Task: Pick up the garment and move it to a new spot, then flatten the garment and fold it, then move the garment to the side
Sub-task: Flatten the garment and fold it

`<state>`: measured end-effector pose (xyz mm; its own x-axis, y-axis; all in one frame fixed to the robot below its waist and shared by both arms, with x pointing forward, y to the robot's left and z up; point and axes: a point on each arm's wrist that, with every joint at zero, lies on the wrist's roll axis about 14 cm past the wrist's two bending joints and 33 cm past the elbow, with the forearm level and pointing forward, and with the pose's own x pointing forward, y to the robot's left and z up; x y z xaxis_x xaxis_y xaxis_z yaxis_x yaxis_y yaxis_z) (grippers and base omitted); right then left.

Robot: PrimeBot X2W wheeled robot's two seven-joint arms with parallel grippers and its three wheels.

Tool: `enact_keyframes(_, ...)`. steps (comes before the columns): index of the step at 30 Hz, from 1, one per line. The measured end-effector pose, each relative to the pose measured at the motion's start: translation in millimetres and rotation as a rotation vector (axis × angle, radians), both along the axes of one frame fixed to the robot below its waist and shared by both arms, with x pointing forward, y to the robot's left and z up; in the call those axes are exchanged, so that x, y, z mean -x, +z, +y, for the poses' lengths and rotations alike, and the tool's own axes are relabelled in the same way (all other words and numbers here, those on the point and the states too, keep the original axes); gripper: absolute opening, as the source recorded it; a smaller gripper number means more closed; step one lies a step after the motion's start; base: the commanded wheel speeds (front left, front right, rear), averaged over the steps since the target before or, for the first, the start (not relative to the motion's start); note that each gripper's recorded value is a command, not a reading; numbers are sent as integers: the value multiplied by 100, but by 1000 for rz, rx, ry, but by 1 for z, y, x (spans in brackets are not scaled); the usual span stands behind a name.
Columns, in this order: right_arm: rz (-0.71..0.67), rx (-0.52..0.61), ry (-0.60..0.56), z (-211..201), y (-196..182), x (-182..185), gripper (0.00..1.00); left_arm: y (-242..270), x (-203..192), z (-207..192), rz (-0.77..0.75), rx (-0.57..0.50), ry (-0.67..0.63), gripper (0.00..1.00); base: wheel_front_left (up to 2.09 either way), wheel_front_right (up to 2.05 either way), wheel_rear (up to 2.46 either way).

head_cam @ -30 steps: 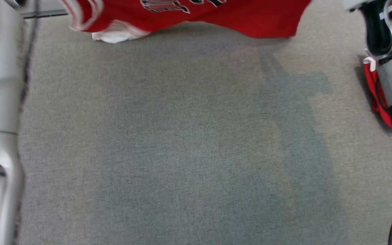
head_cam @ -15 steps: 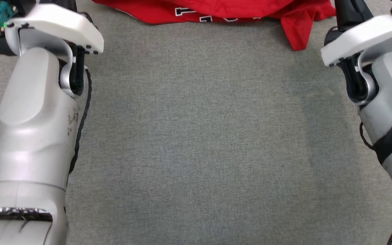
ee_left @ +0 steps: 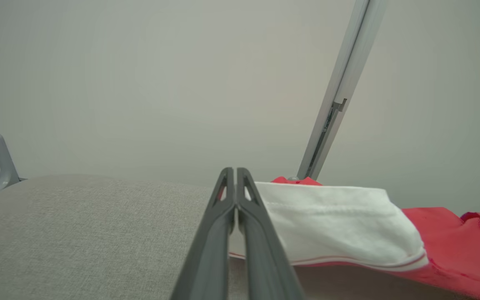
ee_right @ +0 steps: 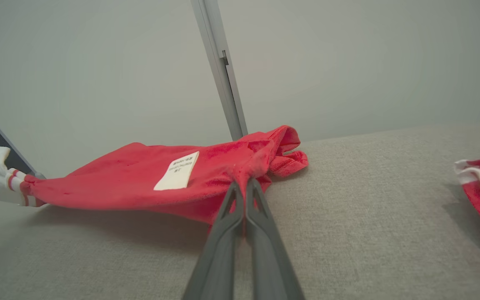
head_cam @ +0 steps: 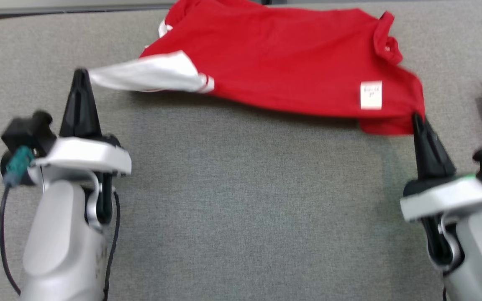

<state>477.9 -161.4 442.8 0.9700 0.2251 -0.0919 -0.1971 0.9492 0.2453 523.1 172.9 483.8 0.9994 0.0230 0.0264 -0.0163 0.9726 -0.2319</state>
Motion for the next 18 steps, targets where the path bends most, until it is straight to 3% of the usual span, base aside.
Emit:
enact_keyframes(9,11,-28,-36,1,2,87,0,6,88,3,-15,-53,25,0,0,0,0)
enact_keyframes(18,46,-9,-34,7,14,151,0,39,159,18,-31,-103,96,0,0,0,0)
